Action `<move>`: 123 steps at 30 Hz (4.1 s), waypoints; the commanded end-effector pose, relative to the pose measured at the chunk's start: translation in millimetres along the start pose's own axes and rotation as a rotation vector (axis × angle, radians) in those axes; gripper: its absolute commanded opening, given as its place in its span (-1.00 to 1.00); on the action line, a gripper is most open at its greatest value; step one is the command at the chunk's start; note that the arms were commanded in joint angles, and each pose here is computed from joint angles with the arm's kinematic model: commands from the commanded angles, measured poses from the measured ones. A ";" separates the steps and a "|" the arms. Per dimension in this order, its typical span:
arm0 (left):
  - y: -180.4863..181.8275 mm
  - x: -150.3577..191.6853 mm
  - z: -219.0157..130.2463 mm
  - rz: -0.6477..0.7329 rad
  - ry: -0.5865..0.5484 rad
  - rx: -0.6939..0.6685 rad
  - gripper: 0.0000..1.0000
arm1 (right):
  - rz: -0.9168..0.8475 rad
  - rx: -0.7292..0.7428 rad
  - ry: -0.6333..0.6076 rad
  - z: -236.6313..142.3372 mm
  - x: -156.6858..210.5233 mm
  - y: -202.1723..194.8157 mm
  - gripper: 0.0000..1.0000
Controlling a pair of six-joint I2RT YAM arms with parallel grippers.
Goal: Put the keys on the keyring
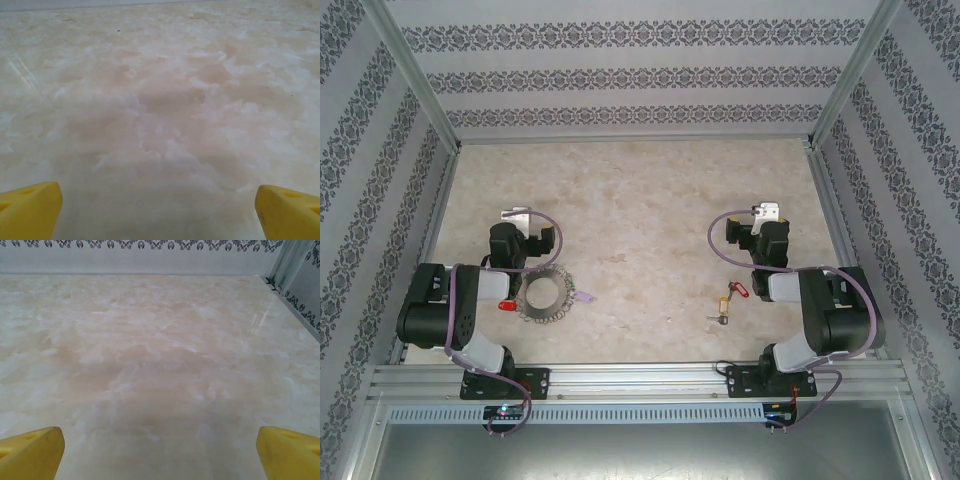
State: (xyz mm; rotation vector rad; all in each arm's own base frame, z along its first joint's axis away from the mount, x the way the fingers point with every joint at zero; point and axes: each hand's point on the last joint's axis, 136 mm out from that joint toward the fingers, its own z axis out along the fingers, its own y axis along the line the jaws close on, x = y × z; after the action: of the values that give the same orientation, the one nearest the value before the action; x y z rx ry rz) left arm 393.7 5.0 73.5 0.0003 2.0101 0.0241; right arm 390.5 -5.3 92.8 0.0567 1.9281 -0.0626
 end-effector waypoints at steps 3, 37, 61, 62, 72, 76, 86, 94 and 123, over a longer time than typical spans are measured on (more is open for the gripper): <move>-1.0 -10.0 1.4 -0.014 -0.032 0.013 0.99 | 0.015 -0.003 -0.044 0.7 -14.6 0.9 0.96; 19.8 -38.9 -50.2 -0.180 -0.033 -0.101 0.99 | 0.173 0.068 0.162 -27.1 -40.2 -7.8 0.97; -84.4 49.4 -107.2 -0.500 0.704 0.136 0.99 | 0.562 -0.470 0.497 -66.6 -52.5 116.6 0.96; -86.4 52.1 -109.7 -0.500 0.713 0.145 0.99 | 0.560 -0.465 0.500 -66.1 -51.1 118.0 0.96; -109.9 73.4 -112.3 -0.466 0.809 0.173 0.99 | 0.524 -0.473 0.547 -63.3 -39.0 129.6 0.97; -113.5 79.9 -105.8 -0.452 0.836 0.155 0.99 | 0.518 -0.468 0.556 -62.5 -38.3 129.2 0.96; -146.1 78.6 -89.8 -0.414 0.854 0.231 0.92 | 0.517 -0.446 0.583 -60.1 -27.1 127.6 0.96; -196.1 61.3 -75.7 -0.369 0.841 0.351 0.85 | 0.528 -0.462 0.633 -59.9 -13.4 133.0 0.93; -192.3 22.4 -67.3 -0.425 0.704 0.220 0.67 | 0.495 -0.740 0.872 -44.7 20.6 222.8 0.17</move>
State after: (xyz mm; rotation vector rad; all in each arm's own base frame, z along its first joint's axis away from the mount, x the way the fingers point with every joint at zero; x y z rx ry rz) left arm 336.4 -215.4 98.2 -0.1935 2.6100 -0.6324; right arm 348.1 195.6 72.8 0.1852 2.6431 1.0977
